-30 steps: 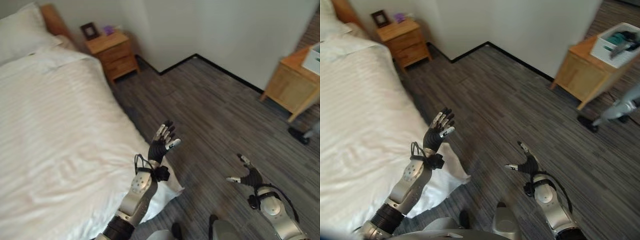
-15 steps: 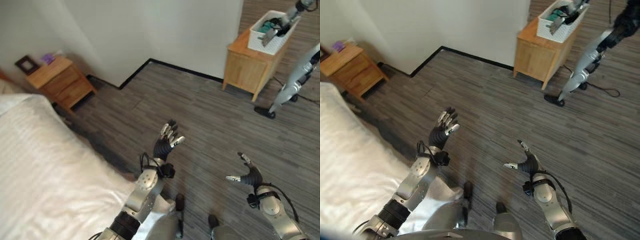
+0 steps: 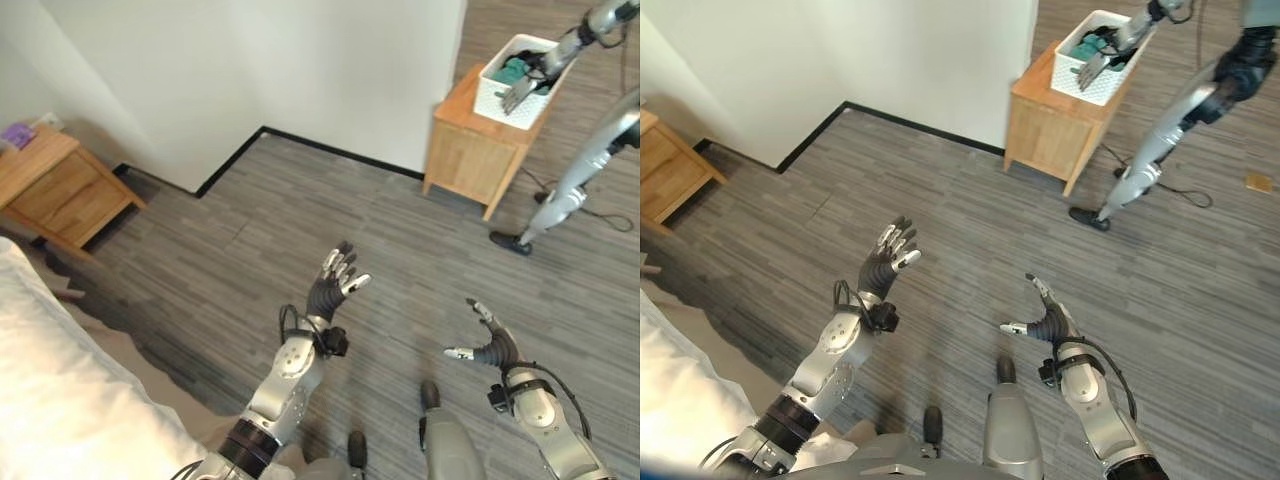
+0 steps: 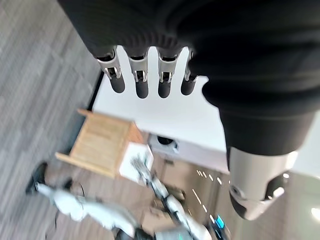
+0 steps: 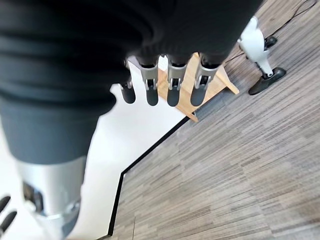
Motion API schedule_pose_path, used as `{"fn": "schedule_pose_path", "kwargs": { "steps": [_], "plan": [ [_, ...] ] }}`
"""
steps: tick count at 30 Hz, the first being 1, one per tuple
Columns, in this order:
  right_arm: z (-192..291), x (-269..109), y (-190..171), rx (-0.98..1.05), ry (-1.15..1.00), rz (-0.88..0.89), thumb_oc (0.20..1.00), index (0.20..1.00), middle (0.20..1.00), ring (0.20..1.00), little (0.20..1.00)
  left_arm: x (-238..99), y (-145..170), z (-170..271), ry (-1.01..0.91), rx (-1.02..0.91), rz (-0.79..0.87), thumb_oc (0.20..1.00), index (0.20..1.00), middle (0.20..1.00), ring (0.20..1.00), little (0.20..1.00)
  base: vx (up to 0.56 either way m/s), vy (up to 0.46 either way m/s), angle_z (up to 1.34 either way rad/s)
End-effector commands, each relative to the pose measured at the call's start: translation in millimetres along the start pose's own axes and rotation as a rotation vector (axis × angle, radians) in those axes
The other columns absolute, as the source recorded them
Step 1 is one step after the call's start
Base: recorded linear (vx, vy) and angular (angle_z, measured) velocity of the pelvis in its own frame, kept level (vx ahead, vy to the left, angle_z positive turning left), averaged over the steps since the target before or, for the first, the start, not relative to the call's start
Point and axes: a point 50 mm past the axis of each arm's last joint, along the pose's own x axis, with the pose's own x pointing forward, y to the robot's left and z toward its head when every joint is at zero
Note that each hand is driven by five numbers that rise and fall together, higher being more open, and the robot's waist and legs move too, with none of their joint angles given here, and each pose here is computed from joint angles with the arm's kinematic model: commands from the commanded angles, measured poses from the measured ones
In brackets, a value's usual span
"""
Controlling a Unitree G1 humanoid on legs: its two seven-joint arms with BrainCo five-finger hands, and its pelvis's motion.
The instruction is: Making the bed.
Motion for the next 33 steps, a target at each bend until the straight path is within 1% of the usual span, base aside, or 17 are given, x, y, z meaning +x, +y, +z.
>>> {"fn": "schedule_pose_path", "kwargs": {
  "steps": [1,6,9,17,20,25,29,31,33],
  "plan": [
    [33.3,10.5,-17.1,0.033,-0.177,-0.031,1.000,1.000,1.000,1.000,1.000,-1.1,-2.4,22.3,-0.140,-0.038,-0.005,1.000,1.000,1.000,1.000,1.000,0.14,-0.258,0.35],
    [49.9,14.3,-29.6,0.045,-0.249,-0.085,1.000,1.000,1.000,1.000,1.000,2.9,-1.4,29.3,-0.163,-0.053,0.012,1.000,1.000,1.000,1.000,1.000,0.04,-0.210,0.81],
    [49.3,13.4,-28.9,0.075,-0.240,-0.095,1.000,1.000,1.000,1.000,1.000,4.2,-2.4,28.0,-0.153,-0.047,0.010,1.000,1.000,1.000,1.000,1.000,0.14,-0.094,0.97],
    [58.0,13.6,-17.8,0.172,-0.264,-0.062,1.000,1.000,1.000,1.000,1.000,-2.3,0.3,17.8,-0.106,-0.033,0.023,1.000,1.000,1.000,1.000,1.000,0.21,0.075,0.55],
    [59.2,11.9,-16.4,0.198,-0.266,-0.068,1.000,1.000,1.000,1.000,1.000,-2.9,-5.4,17.3,-0.090,-0.012,-0.024,1.000,1.000,1.000,1.000,1.000,0.17,0.145,0.32],
    [61.7,8.9,-17.6,0.163,-0.279,-0.068,1.000,1.000,1.000,1.000,1.000,-3.7,-4.9,20.7,-0.097,0.035,-0.040,1.000,1.000,1.000,1.000,1.000,0.10,0.138,0.56],
    [61.5,8.8,-21.8,0.141,-0.283,-0.087,1.000,1.000,1.000,1.000,1.000,-3.8,-6.1,19.3,-0.095,0.036,-0.052,1.000,1.000,1.000,1.000,1.000,0.08,0.001,1.03],
    [58.2,7.4,-26.5,0.121,-0.277,-0.115,1.000,1.000,1.000,1.000,1.000,-1.9,-10.4,16.7,-0.084,0.041,-0.083,1.000,1.000,1.000,1.000,1.000,0.10,-0.062,1.16],
    [52.6,5.0,-25.4,0.105,-0.256,-0.107,1.000,1.000,1.000,1.000,1.000,-0.8,-9.5,15.7,-0.079,0.037,-0.085,1.000,1.000,1.000,1.000,1.000,0.03,-0.045,1.55]
  ]
}}
